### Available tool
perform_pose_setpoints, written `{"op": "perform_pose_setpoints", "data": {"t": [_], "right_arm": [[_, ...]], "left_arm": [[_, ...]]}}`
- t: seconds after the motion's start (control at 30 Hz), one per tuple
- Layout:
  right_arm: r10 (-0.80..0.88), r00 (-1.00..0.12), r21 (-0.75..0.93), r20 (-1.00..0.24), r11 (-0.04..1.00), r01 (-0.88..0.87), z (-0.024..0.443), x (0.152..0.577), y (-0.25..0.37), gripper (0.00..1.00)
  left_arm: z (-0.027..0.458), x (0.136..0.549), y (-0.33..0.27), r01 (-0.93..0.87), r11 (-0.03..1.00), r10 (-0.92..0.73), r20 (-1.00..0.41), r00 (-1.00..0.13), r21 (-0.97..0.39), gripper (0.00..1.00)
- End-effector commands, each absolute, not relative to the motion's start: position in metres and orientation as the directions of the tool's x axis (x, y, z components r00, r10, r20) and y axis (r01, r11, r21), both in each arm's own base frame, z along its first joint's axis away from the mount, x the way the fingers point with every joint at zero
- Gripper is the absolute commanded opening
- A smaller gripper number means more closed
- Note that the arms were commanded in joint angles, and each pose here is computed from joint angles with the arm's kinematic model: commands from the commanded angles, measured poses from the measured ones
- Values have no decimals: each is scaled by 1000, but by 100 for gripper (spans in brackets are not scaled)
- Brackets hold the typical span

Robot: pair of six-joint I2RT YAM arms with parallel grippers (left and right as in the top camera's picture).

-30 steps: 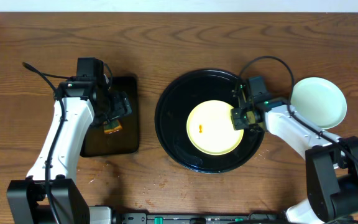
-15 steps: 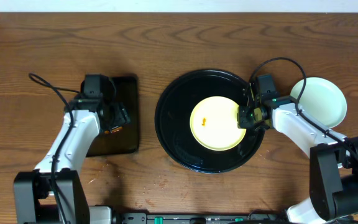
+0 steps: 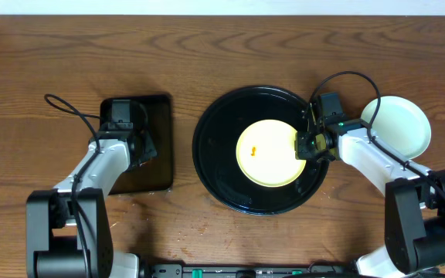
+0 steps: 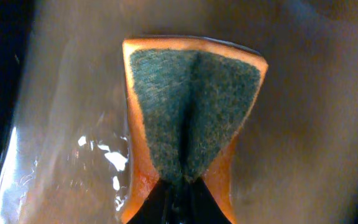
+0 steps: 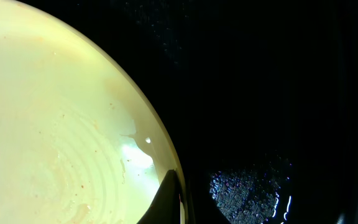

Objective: Clean dirty plates on tray and stack at the side
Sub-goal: 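Pick up the sponge from the rectangular tray with the left gripper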

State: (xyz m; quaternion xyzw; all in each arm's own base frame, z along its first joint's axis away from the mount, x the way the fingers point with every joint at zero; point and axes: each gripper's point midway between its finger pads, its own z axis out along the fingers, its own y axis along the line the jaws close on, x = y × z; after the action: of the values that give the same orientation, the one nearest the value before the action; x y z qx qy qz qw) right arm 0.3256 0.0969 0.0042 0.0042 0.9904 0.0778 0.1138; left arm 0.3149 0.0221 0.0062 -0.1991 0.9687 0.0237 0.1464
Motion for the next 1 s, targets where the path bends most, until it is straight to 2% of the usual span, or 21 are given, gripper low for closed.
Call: {"op": "perform_pose_setpoints", "data": {"t": [0.0,0.07,0.1,0.3,0.5,0.6,0.63,0.7,0.73,0.93,0.97], "right_arm": [[41,-975,86,-217,996,23,-2,324,79,1],[41,-975,85,-216,996,23,-2,324,79,1],[41,-975,86,-216,996,23,-2,324,79,1],[42,-975,86,-216,996,23,-2,324,79,1],[42,-976,86,-216,996,23,-2,324,79,1],[42,-976,93,-214,995,22,-2,324,80,1],[41,-976,93,-214,995,22,-2,324,80,1],[41,-976,93,-214,995,22,-2,324,80,1],[42,-976,93,-214,995,22,-2,324,80,1],[41,-976,92,-214,995,22,-2,324,80,1],[41,-976,92,-215,996,22,-2,324,80,1]], "left_arm": [[30,319,7,-316,945,-326,-293,-899,-83,17],[42,324,7,-313,945,-326,-328,-887,-93,35],[47,325,9,-315,945,-326,-348,-879,-88,40],[45,330,35,-367,930,-321,-406,-856,39,43],[6,339,39,-373,926,-320,-399,-859,62,43],[-12,337,39,-370,926,-320,-363,-875,76,39],[-16,335,39,-369,926,-320,-353,-879,80,34],[-19,334,34,-360,931,-322,-335,-886,58,11],[-18,334,30,-355,934,-323,-333,-886,39,8],[15,342,21,-337,941,-324,-372,-870,-32,8],[22,343,21,-336,941,-324,-388,-863,-38,15]]}}
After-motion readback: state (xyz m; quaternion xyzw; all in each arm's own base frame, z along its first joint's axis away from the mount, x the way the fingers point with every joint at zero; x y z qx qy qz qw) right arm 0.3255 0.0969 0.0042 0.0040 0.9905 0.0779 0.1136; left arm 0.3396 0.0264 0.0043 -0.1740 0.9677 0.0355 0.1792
